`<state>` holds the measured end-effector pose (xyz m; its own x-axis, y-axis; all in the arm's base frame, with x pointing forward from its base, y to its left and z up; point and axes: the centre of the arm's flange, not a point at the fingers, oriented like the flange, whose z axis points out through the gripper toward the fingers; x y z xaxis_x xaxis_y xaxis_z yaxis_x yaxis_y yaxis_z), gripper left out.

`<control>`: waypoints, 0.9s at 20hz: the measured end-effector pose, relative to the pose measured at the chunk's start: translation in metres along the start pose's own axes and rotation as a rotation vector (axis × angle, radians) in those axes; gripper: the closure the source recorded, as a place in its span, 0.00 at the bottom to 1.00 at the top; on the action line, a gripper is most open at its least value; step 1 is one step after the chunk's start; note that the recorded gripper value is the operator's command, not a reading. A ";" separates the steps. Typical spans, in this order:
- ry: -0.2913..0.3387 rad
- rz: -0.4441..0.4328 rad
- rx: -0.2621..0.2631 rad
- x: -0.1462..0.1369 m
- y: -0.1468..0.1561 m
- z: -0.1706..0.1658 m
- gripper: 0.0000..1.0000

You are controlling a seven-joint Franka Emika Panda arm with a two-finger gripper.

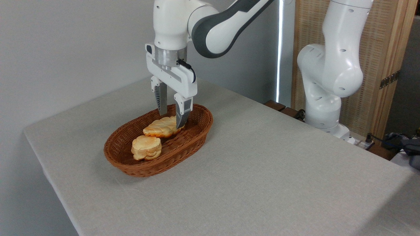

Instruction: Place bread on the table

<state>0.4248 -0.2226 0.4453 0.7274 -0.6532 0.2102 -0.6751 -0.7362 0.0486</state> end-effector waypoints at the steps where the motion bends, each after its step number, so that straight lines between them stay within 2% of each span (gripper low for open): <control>1: 0.006 -0.002 0.003 0.002 -0.002 0.005 0.00; 4: 0.025 -0.010 0.013 0.008 -0.008 0.024 0.00; 5: 0.028 -0.013 0.016 0.009 -0.010 0.030 0.03; 8: 0.028 -0.019 0.018 0.011 -0.015 0.041 0.55; 9: 0.028 -0.022 0.019 0.011 -0.016 0.041 0.63; 18: 0.035 -0.046 0.026 0.009 -0.029 0.038 0.64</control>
<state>0.4552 -0.2141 0.4090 0.7525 -0.6122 0.2427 -0.6372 -0.7699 0.0335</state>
